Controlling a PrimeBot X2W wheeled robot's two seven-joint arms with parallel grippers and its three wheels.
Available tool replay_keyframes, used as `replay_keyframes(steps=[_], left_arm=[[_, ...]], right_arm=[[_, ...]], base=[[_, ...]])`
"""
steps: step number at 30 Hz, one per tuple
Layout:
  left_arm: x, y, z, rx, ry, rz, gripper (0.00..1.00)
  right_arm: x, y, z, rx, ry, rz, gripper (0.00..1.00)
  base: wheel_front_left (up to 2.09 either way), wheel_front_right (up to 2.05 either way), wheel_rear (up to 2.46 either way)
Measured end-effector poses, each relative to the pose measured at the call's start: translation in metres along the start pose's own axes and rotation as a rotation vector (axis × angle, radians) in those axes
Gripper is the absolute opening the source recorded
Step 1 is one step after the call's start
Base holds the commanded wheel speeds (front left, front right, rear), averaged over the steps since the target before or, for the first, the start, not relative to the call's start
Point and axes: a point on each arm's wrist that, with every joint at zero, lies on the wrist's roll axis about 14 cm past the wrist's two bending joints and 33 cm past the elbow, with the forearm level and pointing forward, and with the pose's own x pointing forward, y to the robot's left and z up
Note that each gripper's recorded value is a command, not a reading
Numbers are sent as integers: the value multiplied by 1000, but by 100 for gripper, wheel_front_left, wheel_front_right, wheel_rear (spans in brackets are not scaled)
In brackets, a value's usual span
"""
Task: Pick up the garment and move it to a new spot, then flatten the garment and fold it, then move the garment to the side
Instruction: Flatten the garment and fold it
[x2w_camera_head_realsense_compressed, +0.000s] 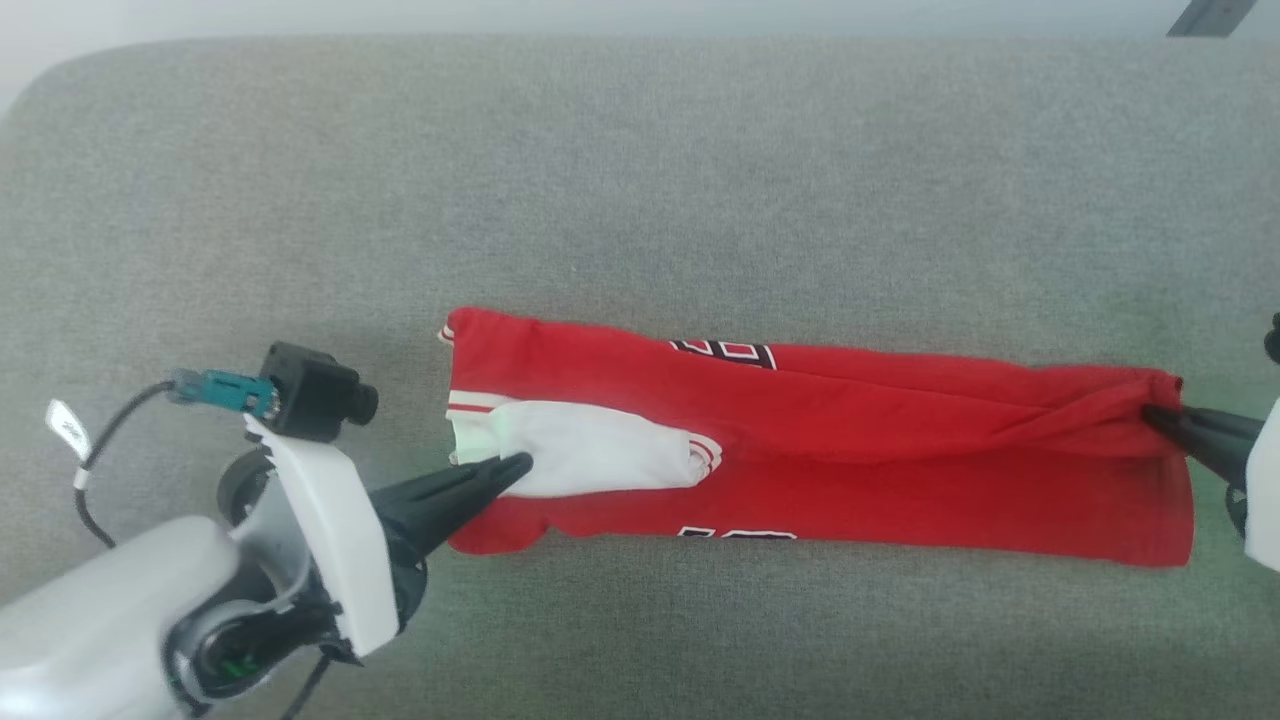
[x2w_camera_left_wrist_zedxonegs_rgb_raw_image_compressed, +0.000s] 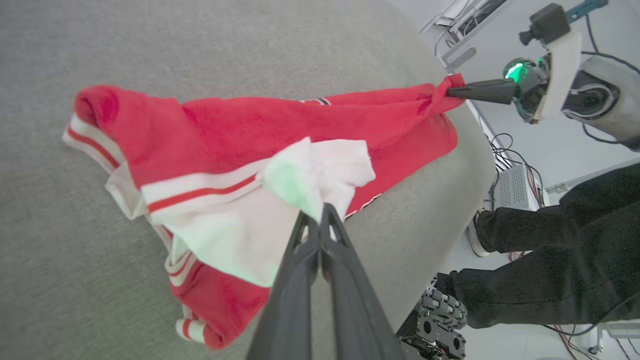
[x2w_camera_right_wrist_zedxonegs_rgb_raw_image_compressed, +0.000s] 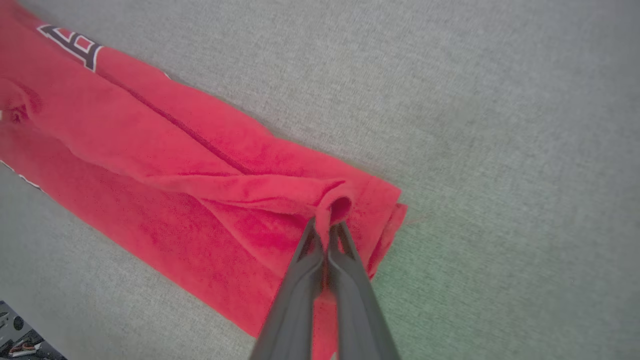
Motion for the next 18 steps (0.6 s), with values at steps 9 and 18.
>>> replay_keyframes(steps=[9,18], left_arm=[[20,36,-54,-68,125,82,0],[26,47,-56,-72,25,118,82]], right_arm=[[22,1,-25,43,44,-5,0],[29,4,-12,72,-32,-9,100]], base=[[0,0,0],[0,0,0]])
